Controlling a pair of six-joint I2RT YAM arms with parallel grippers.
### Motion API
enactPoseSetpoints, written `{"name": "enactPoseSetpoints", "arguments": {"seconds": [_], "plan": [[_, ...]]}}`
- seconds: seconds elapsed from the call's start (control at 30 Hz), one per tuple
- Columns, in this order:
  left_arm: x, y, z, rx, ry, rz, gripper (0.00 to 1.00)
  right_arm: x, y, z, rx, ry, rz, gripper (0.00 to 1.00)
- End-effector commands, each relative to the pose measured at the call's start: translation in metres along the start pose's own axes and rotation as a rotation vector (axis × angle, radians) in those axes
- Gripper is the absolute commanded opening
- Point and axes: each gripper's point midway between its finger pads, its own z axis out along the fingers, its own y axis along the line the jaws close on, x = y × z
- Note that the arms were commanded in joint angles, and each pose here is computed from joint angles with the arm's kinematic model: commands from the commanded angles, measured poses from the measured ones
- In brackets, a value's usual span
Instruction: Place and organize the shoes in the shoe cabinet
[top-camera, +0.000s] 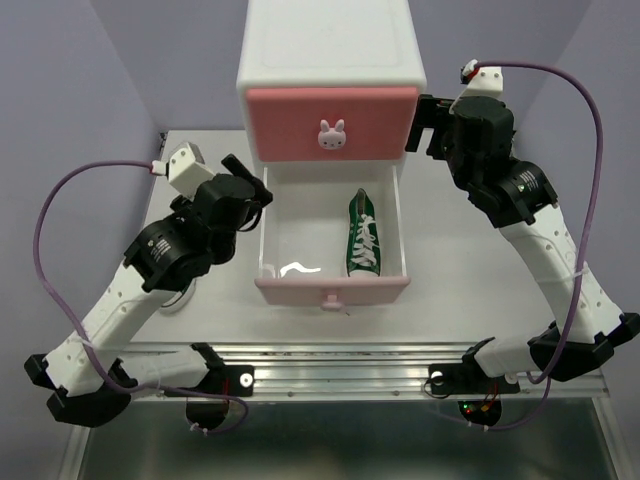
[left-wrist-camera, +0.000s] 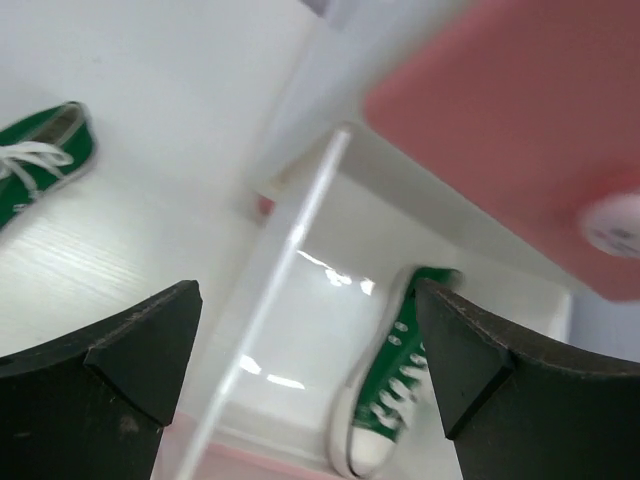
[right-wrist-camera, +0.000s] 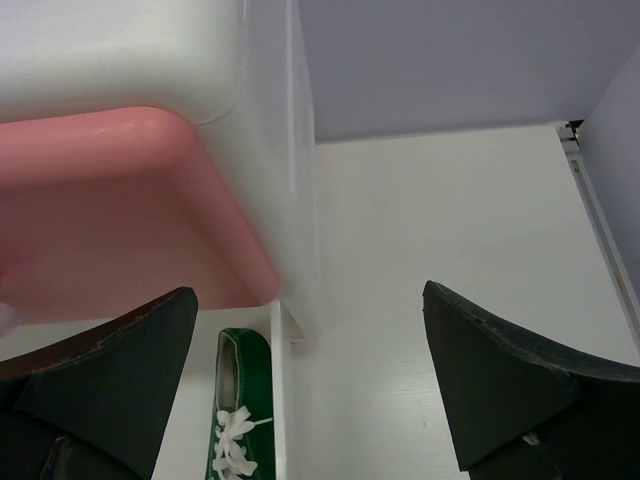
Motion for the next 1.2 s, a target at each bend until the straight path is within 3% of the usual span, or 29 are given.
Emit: {"name": "enactPoseSetpoints", "arguments": {"seconds": [0.0, 0.03, 0.23, 0.33, 0.5, 0.8, 0.93, 1.17], "plan": [[0.003, 0.067, 0.034, -0.175, -0.021, 0.061, 0.99, -0.012, 0.001, -0.005, -0.021, -0.034, 0.046, 1.0], [0.006, 0.061, 0.041, -0.129, 0.006, 0.036, 0.99, -0.013, 0.003, -0.005, -0.027, -0.033, 0.047, 1.0], [0.006, 0.142, 0.081, -0.376, -0.006, 0.024, 0.99, -0.017, 0.011, -0.005, -0.057, -0.025, 0.062, 1.0], [0.007, 0.175, 0.103, -0.413, 0.003, -0.011, 0.99, -0.017, 0.01, -0.005, -0.057, -0.02, 0.052, 1.0], [0.022, 0.24, 0.129, -0.54, 0.085, -0.066, 0.99, -0.013, 0.013, -0.003, -0.069, -0.005, 0.033, 1.0], [0.048, 0.312, 0.131, -0.722, 0.252, 0.085, 0.99, -0.006, 0.02, 0.002, -0.086, 0.016, 0.027, 1.0], [0.058, 0.337, 0.133, -0.76, 0.3, 0.043, 0.99, -0.005, 0.021, 0.002, -0.091, 0.019, 0.027, 1.0], [0.083, 0.342, 0.15, -0.757, 0.374, -0.036, 0.99, -0.003, 0.02, 0.003, -0.089, 0.023, 0.023, 1.0]]}}
